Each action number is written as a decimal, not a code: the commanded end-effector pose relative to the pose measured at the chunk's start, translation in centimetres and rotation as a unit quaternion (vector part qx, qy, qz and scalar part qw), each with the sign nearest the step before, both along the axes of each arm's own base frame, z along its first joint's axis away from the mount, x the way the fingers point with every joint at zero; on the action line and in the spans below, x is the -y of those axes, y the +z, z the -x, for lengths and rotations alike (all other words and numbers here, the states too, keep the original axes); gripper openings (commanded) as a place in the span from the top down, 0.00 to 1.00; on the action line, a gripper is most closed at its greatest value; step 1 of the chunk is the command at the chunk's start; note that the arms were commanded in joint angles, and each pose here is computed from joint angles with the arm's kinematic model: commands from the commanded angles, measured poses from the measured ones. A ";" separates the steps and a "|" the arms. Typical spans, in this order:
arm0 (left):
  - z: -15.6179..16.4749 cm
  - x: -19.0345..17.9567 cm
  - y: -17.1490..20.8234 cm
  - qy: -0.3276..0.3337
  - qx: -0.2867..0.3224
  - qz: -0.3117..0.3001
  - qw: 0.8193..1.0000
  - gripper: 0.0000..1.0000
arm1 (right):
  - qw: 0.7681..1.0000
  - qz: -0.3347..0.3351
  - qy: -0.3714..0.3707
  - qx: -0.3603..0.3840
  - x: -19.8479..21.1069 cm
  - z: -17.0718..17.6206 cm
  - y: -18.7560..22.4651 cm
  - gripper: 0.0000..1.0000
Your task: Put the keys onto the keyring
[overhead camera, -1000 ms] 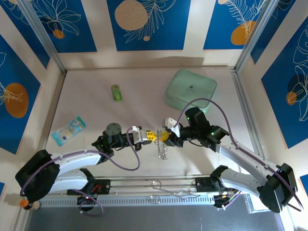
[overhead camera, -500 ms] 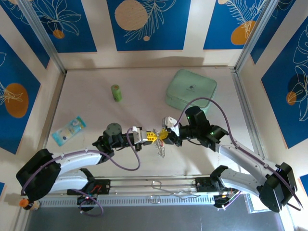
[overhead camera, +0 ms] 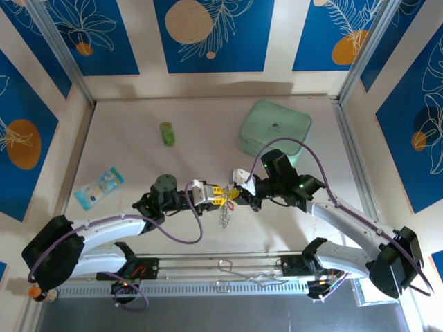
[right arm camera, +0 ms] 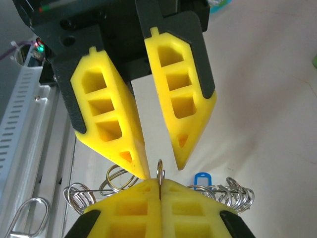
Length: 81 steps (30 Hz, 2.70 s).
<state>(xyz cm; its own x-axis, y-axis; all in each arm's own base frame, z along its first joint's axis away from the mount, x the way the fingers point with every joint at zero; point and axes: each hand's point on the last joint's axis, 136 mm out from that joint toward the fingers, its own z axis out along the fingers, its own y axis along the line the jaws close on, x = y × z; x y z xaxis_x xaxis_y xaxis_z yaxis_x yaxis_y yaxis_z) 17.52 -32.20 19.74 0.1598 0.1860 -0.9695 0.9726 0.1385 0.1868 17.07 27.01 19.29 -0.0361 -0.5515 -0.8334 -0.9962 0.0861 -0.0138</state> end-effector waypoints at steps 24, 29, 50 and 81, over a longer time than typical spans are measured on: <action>1.7 0.6 0.7 -0.036 0.031 -0.002 0.999 1.00 | 0.998 -0.055 0.011 0.011 0.1 0.9 2.3 0.70; 1.6 0.6 1.5 -0.028 0.028 0.034 0.999 1.00 | 0.998 -0.057 0.014 -0.013 0.2 1.3 1.4 0.70; 1.2 0.5 1.5 -0.014 0.015 0.045 0.999 0.86 | 0.999 -0.043 0.026 -0.018 -0.1 1.1 1.2 1.00; 0.8 0.3 1.0 0.001 0.027 0.025 0.999 1.00 | 0.998 -0.053 -0.027 -0.007 0.9 0.8 1.6 0.70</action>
